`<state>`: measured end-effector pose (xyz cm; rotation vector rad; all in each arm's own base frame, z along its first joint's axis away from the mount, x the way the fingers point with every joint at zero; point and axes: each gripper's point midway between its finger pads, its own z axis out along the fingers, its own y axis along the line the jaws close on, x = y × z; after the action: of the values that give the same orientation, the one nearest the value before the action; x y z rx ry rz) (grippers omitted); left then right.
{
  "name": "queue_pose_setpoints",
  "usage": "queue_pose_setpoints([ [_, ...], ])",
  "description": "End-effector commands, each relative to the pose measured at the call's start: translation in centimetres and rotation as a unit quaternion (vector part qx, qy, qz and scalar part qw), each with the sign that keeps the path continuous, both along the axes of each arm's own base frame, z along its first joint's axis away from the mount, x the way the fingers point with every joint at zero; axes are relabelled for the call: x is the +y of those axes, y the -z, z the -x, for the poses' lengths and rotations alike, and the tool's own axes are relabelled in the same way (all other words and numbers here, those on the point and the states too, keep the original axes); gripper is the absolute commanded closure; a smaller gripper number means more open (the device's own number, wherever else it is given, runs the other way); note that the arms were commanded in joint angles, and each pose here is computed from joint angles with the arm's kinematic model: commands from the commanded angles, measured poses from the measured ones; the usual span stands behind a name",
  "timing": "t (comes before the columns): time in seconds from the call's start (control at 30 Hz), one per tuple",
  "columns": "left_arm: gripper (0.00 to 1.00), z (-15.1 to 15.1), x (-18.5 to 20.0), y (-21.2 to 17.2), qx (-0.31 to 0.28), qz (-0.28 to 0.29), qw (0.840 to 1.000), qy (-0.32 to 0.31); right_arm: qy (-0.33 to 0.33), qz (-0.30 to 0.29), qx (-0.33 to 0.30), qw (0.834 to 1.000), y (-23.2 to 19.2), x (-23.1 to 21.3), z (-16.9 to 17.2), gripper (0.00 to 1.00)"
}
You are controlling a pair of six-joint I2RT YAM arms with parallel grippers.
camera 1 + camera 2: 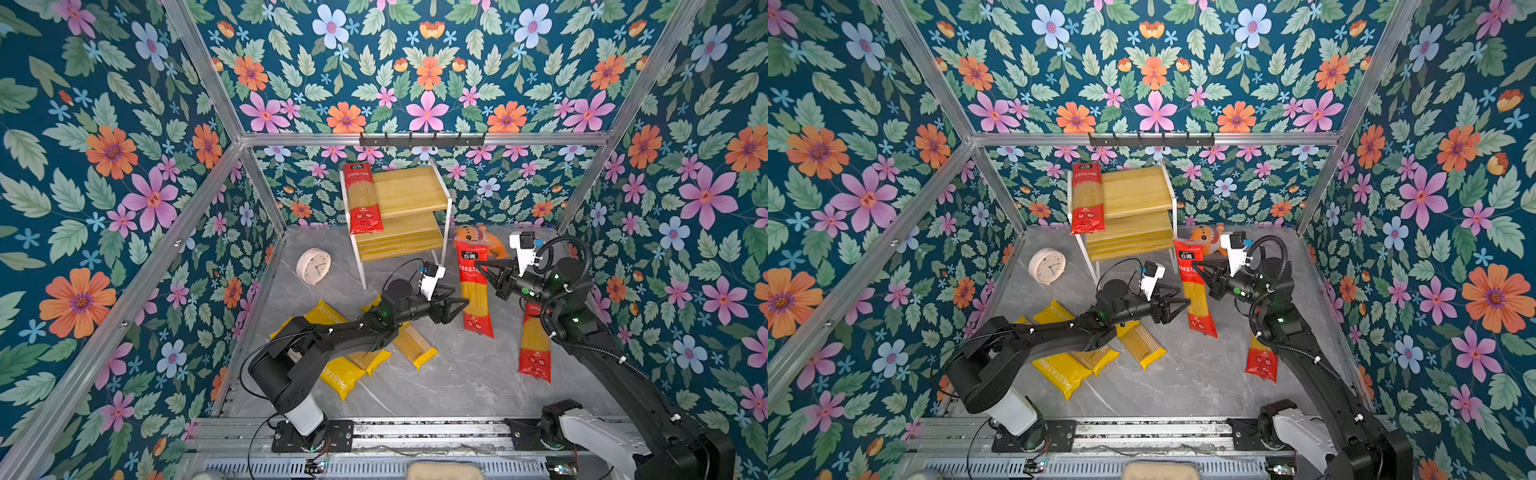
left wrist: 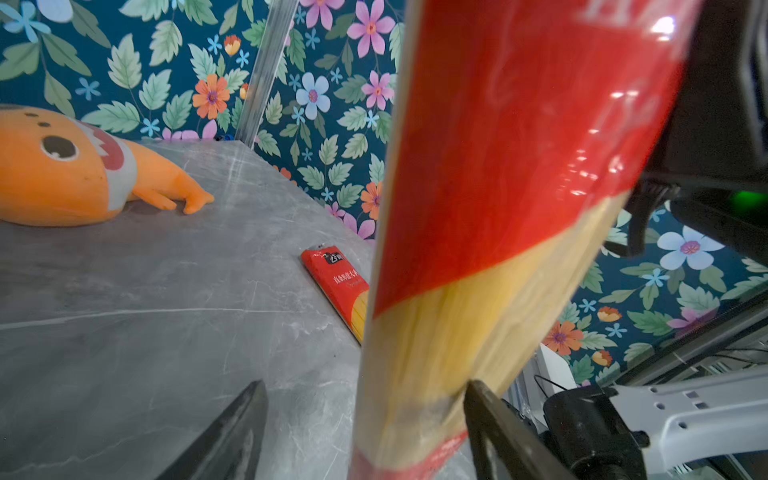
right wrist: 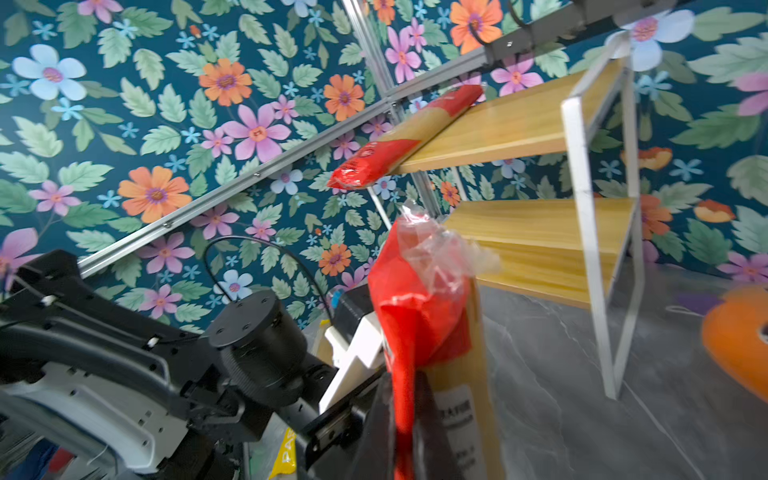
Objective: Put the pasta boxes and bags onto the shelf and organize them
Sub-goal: 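Lift the red bag upright with both grippers toward the shelf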
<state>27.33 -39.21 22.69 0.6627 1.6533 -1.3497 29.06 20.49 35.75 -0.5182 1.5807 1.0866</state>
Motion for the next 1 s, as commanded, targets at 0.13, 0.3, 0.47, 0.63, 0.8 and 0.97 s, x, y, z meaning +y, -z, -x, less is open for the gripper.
queue_pose_setpoints([
  [0.13, 0.26, 2.7, 1.5, -4.6, -0.038, 0.075, 0.995, 0.062, -0.08, -0.023, -0.061, 0.995, -3.5, 3.0, 2.4, 1.0],
  [0.3, 0.25, 4.2, 2.7, -5.5, -0.055, 0.089, 0.991, 0.081, -0.098, -0.037, -0.063, 0.992, -3.9, 3.4, 2.4, 1.0],
  [0.47, 0.33, 4.5, 2.9, -6.5, -0.05, 0.112, 0.987, 0.103, -0.116, -0.054, -0.062, 0.99, -4.6, 3.7, 2.4, 1.0],
  [0.63, 0.53, 4.2, 2.5, -7.0, -0.043, 0.123, 0.985, 0.115, -0.119, -0.061, -0.058, 0.989, -4.5, 3.9, 2.0, 1.0],
  [0.8, 0.7, 3.7, 2.7, -7.2, -0.042, 0.126, 0.985, 0.108, -0.109, -0.059, -0.044, 0.991, -3.5, 4.0, 1.3, 1.0],
  [0.97, 0.78, 3.1, 3.3, -7.9, -0.039, 0.133, 0.986, 0.096, -0.096, -0.056, -0.034, 0.993, -2.5, 3.9, 0.7, 0.83],
])
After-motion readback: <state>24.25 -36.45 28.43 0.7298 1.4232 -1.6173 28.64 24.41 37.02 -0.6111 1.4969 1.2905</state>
